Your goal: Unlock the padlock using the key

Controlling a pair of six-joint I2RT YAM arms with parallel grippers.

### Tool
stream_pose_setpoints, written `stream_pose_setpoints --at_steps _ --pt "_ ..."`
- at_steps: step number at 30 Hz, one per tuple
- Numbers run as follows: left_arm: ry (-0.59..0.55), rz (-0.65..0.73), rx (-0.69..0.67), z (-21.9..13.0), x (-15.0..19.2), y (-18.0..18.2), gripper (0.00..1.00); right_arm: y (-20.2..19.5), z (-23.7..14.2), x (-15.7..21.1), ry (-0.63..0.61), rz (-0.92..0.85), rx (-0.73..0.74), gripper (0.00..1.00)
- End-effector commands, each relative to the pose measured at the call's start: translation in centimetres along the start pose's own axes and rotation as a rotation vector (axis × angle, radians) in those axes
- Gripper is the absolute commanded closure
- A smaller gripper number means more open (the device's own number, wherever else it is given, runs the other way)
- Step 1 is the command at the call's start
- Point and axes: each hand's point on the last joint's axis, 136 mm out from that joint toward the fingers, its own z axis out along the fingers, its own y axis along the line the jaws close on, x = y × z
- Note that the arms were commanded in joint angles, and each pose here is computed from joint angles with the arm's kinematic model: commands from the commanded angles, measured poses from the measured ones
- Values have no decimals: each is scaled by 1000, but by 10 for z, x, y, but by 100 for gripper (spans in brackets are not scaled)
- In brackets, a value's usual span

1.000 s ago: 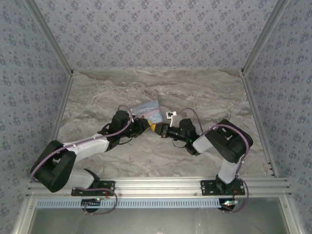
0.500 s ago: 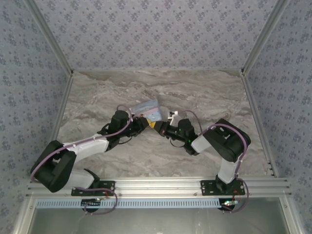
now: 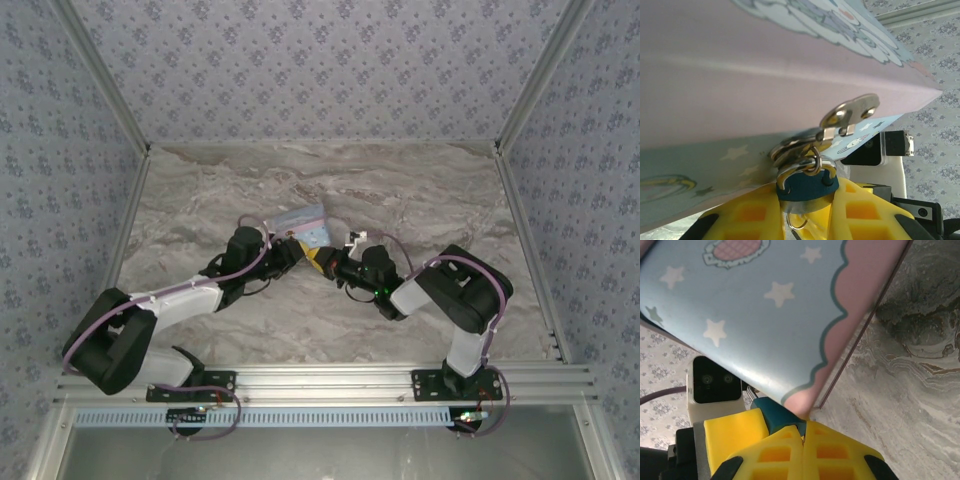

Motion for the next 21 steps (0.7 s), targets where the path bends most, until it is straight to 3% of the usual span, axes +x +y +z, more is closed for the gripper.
stream_pose_setpoints --at_steps 1,14,21 --pt "68 35 53 0 17 -9 80 48 11 -2 -16 49 -161 100" --pt "58 39 39 0 16 -4 80 33 9 -3 -31 63 -122 100" --pt "55 39 29 2 15 -2 80 4 3 3 -24 -43 -20 88"
